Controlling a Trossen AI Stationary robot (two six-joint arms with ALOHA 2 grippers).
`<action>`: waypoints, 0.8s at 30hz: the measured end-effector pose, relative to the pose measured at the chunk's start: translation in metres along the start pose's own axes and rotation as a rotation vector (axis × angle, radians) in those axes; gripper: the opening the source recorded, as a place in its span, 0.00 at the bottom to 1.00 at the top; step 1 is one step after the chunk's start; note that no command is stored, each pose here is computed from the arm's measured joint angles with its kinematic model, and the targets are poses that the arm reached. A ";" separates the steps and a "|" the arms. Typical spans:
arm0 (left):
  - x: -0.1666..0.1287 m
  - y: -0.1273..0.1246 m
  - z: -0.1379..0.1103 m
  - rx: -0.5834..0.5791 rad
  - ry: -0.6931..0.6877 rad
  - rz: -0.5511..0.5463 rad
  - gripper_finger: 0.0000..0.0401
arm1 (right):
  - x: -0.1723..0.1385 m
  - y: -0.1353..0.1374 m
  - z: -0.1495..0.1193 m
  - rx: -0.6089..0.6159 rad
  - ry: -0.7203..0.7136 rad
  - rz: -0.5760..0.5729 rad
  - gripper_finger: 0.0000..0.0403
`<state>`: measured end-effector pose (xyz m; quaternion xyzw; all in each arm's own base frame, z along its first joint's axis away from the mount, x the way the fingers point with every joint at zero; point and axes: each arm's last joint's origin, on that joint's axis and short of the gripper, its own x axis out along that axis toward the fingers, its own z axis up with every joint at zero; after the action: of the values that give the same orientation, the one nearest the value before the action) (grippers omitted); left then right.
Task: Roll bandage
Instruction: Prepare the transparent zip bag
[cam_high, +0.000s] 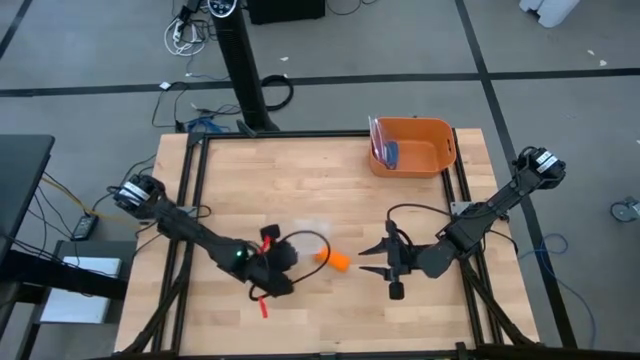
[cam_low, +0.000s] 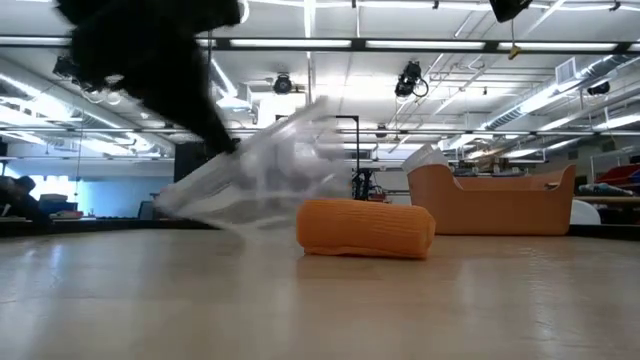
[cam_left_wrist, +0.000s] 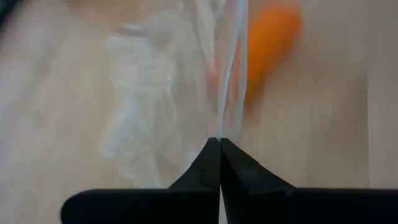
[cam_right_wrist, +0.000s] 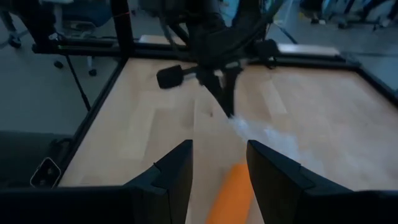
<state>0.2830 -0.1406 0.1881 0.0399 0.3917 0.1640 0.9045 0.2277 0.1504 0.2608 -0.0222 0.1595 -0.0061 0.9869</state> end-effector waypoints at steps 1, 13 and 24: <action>0.001 0.001 0.007 -0.026 -0.054 0.010 0.01 | 0.000 0.000 0.001 -0.009 -0.011 0.002 0.38; 0.027 0.041 0.077 -0.184 -0.426 -0.105 0.00 | 0.003 -0.005 0.009 -0.264 -0.070 -0.055 0.38; 0.040 0.057 0.075 0.041 -0.349 -0.196 0.00 | 0.004 -0.021 0.031 -0.133 0.020 -0.162 0.38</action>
<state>0.3481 -0.0697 0.2235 0.0478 0.2342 0.0579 0.9693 0.2413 0.1306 0.2903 -0.1007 0.1669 -0.0757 0.9779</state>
